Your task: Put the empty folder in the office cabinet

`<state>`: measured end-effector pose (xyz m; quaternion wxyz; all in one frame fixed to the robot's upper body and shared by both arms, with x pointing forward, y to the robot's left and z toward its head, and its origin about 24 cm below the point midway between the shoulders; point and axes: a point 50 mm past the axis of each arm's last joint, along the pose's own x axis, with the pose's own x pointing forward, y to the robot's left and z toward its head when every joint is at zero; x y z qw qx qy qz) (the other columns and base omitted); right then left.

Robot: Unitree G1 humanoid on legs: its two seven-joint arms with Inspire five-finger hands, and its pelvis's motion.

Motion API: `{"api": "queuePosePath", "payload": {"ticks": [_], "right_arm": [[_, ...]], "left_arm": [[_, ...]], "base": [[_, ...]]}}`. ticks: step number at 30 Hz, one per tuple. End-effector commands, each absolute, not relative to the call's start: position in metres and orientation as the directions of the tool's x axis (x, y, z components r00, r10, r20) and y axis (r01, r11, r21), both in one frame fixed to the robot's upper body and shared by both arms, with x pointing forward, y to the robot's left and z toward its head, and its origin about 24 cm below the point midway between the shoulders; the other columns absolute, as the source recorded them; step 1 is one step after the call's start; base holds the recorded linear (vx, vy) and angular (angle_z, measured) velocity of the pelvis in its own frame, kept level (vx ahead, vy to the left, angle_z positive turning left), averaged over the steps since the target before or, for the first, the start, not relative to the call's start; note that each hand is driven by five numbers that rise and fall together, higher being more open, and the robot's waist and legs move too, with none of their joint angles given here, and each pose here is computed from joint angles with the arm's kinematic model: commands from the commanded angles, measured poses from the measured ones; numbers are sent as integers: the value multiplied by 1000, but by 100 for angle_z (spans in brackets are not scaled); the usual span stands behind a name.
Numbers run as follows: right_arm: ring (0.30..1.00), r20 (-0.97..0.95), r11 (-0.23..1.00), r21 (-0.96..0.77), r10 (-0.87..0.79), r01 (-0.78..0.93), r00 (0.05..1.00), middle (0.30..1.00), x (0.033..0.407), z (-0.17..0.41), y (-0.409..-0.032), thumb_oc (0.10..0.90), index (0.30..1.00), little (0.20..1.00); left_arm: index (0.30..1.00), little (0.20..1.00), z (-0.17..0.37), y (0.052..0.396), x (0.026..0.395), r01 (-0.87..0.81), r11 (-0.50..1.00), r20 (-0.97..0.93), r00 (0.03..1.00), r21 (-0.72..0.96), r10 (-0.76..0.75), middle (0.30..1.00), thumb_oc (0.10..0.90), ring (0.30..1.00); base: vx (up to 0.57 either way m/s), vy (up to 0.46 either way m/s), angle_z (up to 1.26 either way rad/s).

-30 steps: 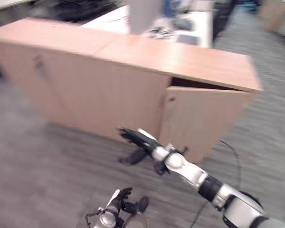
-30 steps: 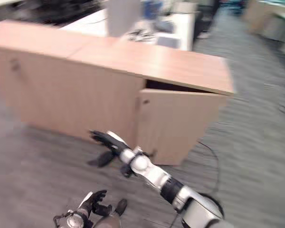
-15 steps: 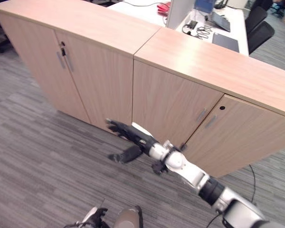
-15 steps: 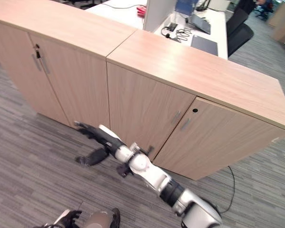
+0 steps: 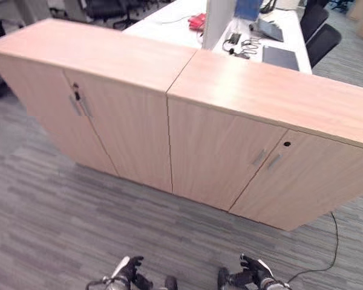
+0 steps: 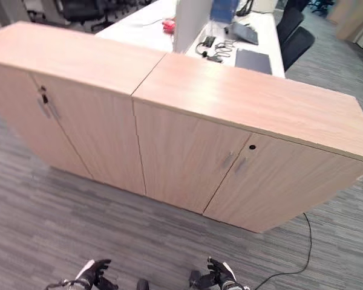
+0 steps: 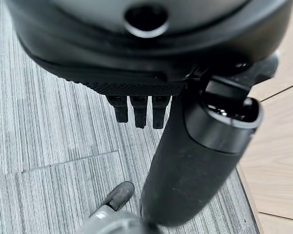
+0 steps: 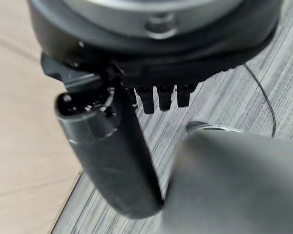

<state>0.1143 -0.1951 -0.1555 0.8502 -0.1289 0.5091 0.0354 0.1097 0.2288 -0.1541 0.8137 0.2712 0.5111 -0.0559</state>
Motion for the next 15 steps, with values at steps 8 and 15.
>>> {"api": "queuePosePath", "payload": {"ticks": [8, 15], "right_arm": [[900, -901, 941, -266, -164, -211, 402, 900, 103, -160, -218, 800, 900, 900], [900, -909, 944, -275, -193, -183, 370, 900, 96, -161, -225, 800, 900, 900]], "left_arm": [[900, 900, -157, 203, 121, 468, 828, -880, 470, 311, 65, 900, 800, 900], [900, 900, -156, 195, 127, 513, 800, -876, 482, 312, 33, 900, 800, 900]], "base": [[60, -46, -22], [32, -24, -3]]}}
